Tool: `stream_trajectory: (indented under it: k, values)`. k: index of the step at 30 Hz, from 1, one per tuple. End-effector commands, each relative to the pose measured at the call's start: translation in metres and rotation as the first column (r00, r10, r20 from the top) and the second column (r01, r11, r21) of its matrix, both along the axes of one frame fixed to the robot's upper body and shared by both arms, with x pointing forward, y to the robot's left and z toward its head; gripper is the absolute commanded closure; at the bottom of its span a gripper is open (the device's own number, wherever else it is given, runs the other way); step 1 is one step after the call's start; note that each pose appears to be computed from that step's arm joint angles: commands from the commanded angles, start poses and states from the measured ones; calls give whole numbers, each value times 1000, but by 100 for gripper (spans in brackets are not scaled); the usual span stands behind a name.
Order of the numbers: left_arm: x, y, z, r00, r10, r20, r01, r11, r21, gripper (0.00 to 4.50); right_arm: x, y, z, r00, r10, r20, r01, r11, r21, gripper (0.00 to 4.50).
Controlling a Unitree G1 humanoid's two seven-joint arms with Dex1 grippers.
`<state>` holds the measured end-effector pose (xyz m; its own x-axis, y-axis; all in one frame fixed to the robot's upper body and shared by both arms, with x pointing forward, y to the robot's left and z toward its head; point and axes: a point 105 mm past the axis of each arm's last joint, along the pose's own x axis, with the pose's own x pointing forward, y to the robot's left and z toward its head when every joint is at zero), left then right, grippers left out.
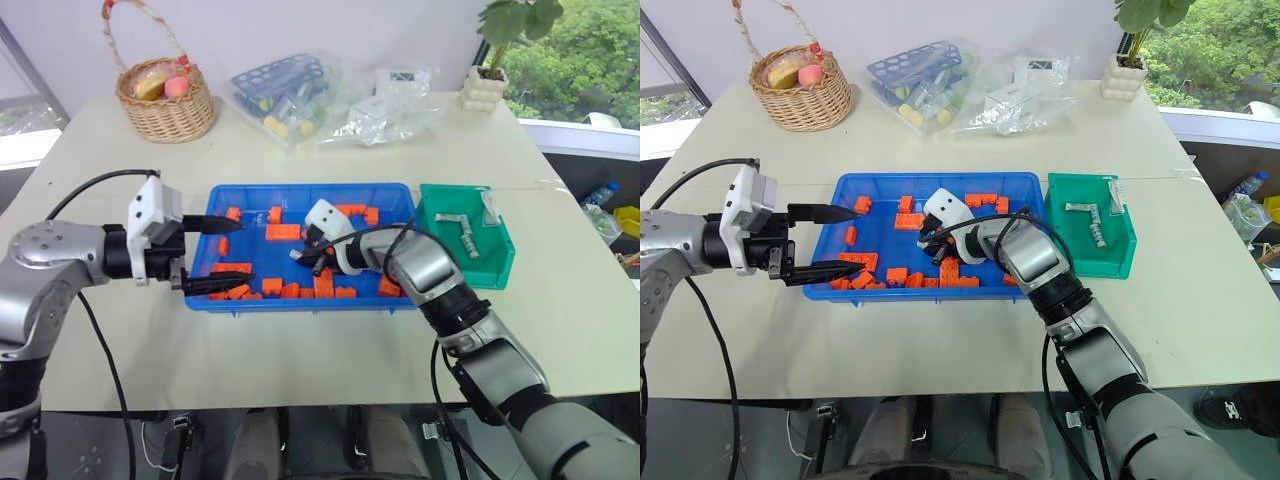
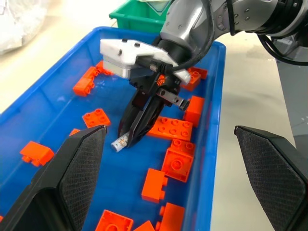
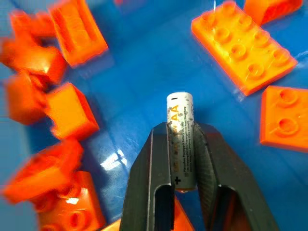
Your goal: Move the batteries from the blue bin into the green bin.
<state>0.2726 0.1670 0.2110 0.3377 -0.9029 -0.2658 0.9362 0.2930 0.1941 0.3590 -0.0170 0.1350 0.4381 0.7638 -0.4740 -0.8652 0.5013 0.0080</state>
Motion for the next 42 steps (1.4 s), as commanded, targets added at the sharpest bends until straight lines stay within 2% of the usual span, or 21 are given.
stream_trajectory:
  k: [1, 4, 6, 11, 16, 17, 21, 24, 27, 29, 34, 40, 42]
  values:
    - [2, -4, 5, 999, -23, 31, 24, 1000, -6, 0, 6, -30, 71, 987, -87, 138, 72, 991, 115, 445]
    - [5, -7, 4, 999, -37, 31, 37, 999, -12, 0, 8, -80, 101, 959, -221, 176, 198, 970, 138, 445]
    - [7, -9, 3, 998, -47, 32, 48, 999, -14, 0, 4, -117, 106, 931, -303, 205, 289, 952, 97, 445]
    - [11, -12, 4, 997, -75, 36, 75, 997, -18, 0, -11, -182, 97, 871, -439, 221, 450, 893, 1, 445]
    - [14, -18, 5, 994, -103, 42, 104, 994, -22, 0, -18, -214, 84, 821, -523, 228, 545, 837, -42, 445]
    - [14, -20, 6, 993, -110, 44, 111, 994, -23, 0, -18, -217, 81, 818, -529, 225, 551, 833, -46, 394]
    - [15, -24, 7, 991, -124, 52, 126, 992, -27, 0, -15, -219, 80, 818, -512, 263, 547, 833, -79, 197]
    - [16, -26, 9, 990, -128, 57, 130, 991, -29, 0, -10, -208, 93, 836, -454, 307, 493, 868, -61, 197]
    - [16, -27, 9, 990, -129, 61, 131, 991, -33, 0, -10, -173, 103, 900, -291, 324, 329, 942, -67, 197]
    - [16, -27, 9, 990, -130, 62, 132, 991, -34, 0, -11, -150, 99, 934, -196, 299, 229, 970, -80, 197]
    - [14, -31, 9, 988, -138, 64, 140, 989, -37, 0, -16, -103, 60, 981, 47, 186, -10, 981, -196, 197]
    - [11, -35, 10, 987, -144, 71, 147, 988, -40, 0, -15, -87, 8, 984, 163, 72, -132, 938, -320, 197]
    - [10, -35, 10, 987, -142, 72, 145, 989, -41, 0, -14, -87, 0, 982, 178, 58, -148, 929, -340, 197]
